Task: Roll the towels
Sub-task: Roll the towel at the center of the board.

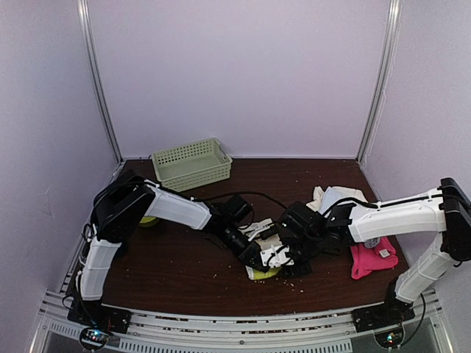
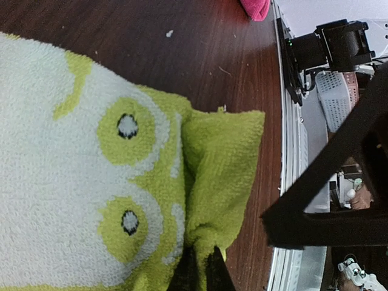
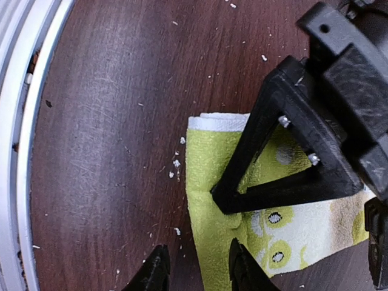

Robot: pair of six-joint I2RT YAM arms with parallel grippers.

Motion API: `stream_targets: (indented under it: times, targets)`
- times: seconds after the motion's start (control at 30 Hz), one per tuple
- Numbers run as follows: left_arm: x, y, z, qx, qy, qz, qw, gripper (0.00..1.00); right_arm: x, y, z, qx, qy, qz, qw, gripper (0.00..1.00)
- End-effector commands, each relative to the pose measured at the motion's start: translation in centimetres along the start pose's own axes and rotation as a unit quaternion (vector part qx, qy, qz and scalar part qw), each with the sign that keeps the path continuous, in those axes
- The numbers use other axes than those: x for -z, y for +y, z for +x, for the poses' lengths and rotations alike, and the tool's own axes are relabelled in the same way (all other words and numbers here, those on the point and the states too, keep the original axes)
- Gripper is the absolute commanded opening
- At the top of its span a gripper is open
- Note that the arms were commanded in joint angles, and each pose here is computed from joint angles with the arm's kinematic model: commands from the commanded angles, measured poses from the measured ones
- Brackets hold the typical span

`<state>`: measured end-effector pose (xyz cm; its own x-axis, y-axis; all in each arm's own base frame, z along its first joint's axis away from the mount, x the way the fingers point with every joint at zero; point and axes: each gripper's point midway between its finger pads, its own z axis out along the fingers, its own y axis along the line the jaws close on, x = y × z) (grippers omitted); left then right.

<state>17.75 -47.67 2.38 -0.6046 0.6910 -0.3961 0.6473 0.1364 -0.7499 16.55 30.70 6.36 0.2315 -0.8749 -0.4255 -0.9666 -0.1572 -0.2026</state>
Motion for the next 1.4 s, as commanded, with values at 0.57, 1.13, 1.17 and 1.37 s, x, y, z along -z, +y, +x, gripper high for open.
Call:
stream_targets:
  times: [0.57,1.13,1.17,1.37]
  targets:
    - [2.8,0.7,0.8,-0.022,0.008,-0.044,0.999,0.26,-5.0,0.2,4.0,0.072,0.088,0.024,0.993,0.06]
    - [19.1,-16.2,-0.3,-0.372,-0.251,-0.381,0.809,0.66,-0.9,1.9,-0.8,-0.181,0.080,-0.283,0.939,0.00]
    - [18.1,-16.5,0.0,-0.383,-0.230,-0.386,0.807,0.64,-1.4,1.5,-0.3,-0.197,0.085,-0.297,0.930,0.00]
    - [11.3,-17.5,1.8,-0.444,-0.148,-0.340,0.816,0.57,-3.5,0.4,2.1,-0.263,0.100,-0.378,0.882,0.00]
